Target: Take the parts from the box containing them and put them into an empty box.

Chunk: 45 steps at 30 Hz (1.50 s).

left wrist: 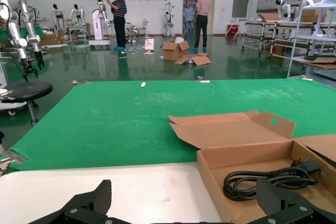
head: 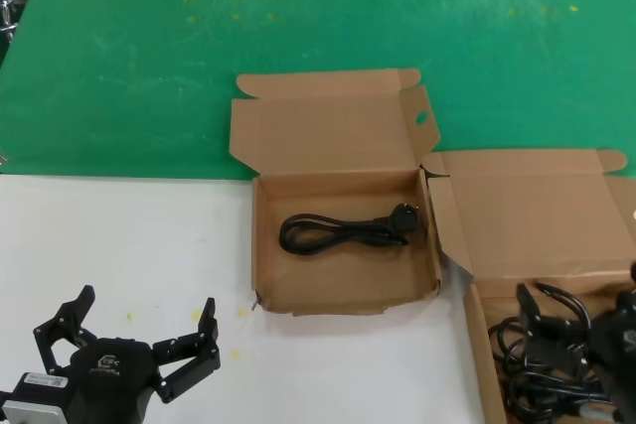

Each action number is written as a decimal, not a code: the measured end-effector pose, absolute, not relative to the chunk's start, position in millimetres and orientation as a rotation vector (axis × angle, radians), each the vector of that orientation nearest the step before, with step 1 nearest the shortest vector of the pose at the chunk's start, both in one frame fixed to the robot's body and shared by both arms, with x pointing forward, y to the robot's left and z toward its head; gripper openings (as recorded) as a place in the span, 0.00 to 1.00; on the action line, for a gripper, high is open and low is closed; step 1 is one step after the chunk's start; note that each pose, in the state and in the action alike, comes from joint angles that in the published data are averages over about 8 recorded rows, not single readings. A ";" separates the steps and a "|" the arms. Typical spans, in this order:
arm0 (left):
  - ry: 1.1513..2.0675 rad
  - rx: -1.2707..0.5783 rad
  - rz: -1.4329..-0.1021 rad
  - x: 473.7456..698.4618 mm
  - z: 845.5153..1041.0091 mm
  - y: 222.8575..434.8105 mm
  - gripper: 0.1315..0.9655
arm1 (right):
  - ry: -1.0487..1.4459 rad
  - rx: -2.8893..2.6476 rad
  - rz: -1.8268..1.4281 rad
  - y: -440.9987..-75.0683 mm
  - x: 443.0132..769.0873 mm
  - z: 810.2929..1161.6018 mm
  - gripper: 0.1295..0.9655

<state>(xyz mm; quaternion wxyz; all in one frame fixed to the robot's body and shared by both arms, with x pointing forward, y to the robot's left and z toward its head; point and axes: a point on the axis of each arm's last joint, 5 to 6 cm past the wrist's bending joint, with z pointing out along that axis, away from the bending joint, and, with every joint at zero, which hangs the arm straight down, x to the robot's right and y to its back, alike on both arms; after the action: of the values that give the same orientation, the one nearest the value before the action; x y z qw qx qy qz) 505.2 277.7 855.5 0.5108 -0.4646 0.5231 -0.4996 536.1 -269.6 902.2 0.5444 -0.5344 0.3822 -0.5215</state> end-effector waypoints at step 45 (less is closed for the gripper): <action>1.254 -1.124 -1.194 502.7 855.1 280.0 1.00 | 1.100 -1.261 -1.243 -278.7 512.2 861.8 1.00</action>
<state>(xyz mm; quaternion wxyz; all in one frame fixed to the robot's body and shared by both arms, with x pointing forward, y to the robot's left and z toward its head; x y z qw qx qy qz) 502.7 280.0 855.1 0.5130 -0.4674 0.5213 -0.4966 512.2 -278.7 861.8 0.5042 -0.5225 0.4557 -0.5149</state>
